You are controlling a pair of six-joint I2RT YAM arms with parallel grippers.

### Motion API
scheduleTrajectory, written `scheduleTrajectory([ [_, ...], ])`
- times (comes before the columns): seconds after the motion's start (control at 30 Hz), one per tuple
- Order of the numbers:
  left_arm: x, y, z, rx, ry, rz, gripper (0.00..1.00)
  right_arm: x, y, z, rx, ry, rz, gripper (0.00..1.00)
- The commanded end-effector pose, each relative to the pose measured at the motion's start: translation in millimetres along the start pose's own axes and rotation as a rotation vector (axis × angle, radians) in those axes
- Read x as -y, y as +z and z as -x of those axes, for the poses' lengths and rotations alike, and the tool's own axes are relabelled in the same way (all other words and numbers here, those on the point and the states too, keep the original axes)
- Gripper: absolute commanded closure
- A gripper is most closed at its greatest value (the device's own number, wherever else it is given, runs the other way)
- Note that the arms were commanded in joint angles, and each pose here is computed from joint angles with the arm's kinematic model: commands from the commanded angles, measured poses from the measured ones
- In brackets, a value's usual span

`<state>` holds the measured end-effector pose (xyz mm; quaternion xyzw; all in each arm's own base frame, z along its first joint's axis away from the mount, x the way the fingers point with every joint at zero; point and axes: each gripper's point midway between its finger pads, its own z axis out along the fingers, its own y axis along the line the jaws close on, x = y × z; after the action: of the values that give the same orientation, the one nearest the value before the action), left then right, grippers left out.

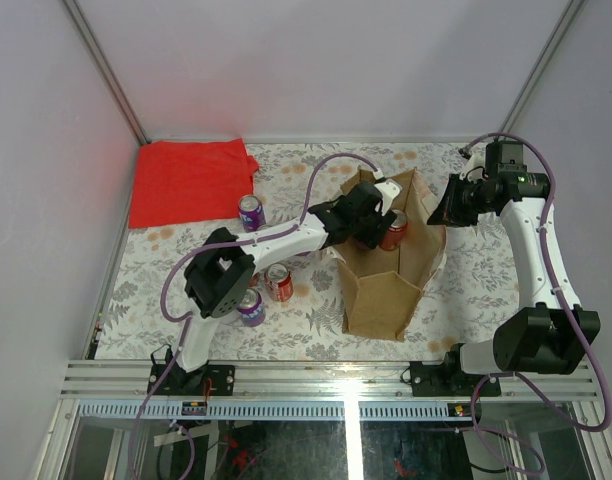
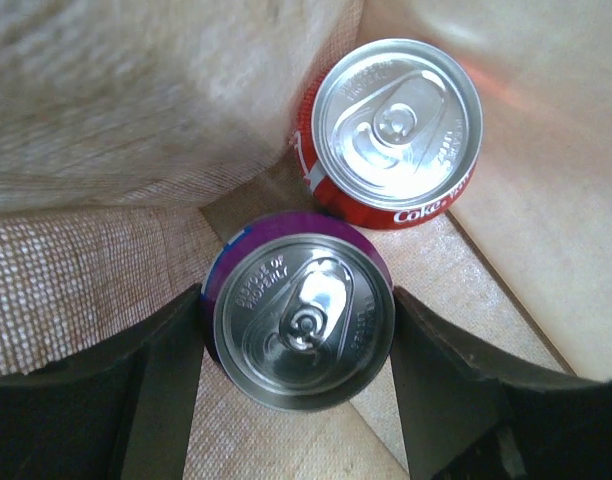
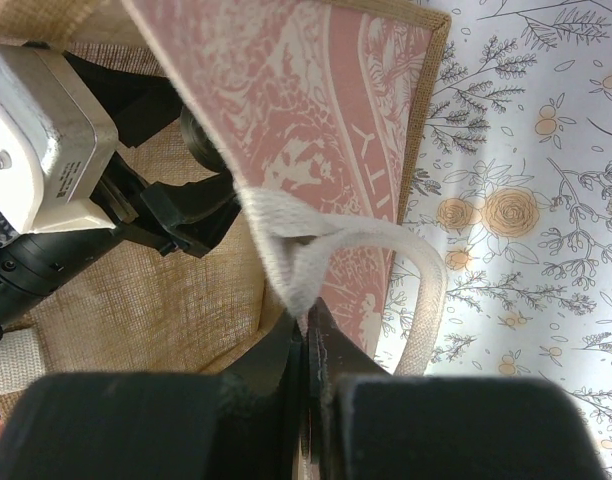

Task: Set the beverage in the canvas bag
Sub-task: Place the drink in the canvas bag.

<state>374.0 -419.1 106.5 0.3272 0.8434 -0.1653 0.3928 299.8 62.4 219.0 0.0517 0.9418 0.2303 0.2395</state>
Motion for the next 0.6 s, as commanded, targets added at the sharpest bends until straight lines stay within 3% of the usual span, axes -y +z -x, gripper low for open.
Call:
scheduleTrajectory([
  [0.0, -1.2, -14.8, 41.7, 0.141, -0.020, 0.007, 0.55, -6.4, -7.2, 2.5, 0.000, -0.001, 0.015, 1.00],
  [0.07, -2.2, -17.8, 44.1, 0.150, -0.010, 0.010, 0.40, -6.4, -6.6, 2.5, 0.001, 0.001, 0.017, 1.00],
  [0.17, -2.6, -20.0, 45.3, 0.156, 0.007, 0.013, 0.30, -6.5, -5.9, 2.6, 0.001, 0.006, 0.018, 1.00],
  [0.43, -0.5, -34.4, 63.4, 0.208, 0.034, 0.012, 0.16, -6.4, -4.0, 2.1, -0.005, 0.012, 0.022, 1.00],
  [0.57, 6.6, -49.0, 82.2, 0.259, 0.067, -0.009, 0.15, -6.2, -2.8, 2.6, -0.007, 0.015, 0.023, 1.00],
])
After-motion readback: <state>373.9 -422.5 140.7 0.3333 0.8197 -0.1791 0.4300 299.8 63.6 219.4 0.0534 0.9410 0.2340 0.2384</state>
